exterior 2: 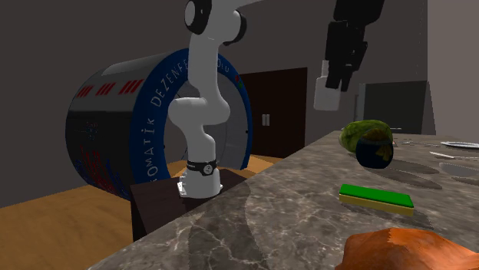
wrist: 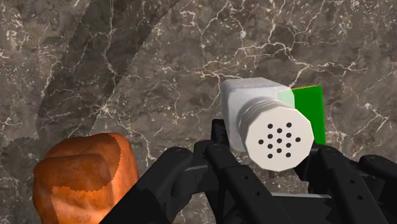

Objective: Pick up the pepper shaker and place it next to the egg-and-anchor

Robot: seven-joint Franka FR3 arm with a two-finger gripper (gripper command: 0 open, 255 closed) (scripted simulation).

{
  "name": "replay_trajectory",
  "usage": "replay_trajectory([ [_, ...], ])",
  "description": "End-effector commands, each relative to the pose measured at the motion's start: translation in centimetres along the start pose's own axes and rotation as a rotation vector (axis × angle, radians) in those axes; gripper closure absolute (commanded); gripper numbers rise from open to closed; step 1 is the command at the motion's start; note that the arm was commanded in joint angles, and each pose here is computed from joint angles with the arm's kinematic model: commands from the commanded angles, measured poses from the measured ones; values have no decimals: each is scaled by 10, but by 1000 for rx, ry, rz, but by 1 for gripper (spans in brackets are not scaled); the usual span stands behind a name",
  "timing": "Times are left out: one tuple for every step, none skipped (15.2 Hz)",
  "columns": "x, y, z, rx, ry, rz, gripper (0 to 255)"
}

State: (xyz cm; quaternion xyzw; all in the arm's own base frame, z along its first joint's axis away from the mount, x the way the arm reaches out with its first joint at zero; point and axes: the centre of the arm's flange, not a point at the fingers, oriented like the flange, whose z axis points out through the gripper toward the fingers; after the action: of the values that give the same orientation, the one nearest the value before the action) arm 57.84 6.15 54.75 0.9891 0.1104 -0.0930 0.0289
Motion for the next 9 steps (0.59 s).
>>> replay_trajectory([
  [-5, -25, -3, 0, 0, 1, 255],
  [-6, -39, -3, 0, 0, 1, 255],
  [-8, -52, -3, 0, 0, 1, 255],
  [-10, -65, -3, 0, 0, 1, 255],
  [-11, -78, -3, 0, 0, 1, 255],
  [-13, -91, -4, 0, 0, 1, 255],
  [-14, -104, -4, 0, 0, 1, 255],
  [-16, -117, -4, 0, 0, 1, 255],
  [-17, -130, -4, 0, 0, 1, 255],
])
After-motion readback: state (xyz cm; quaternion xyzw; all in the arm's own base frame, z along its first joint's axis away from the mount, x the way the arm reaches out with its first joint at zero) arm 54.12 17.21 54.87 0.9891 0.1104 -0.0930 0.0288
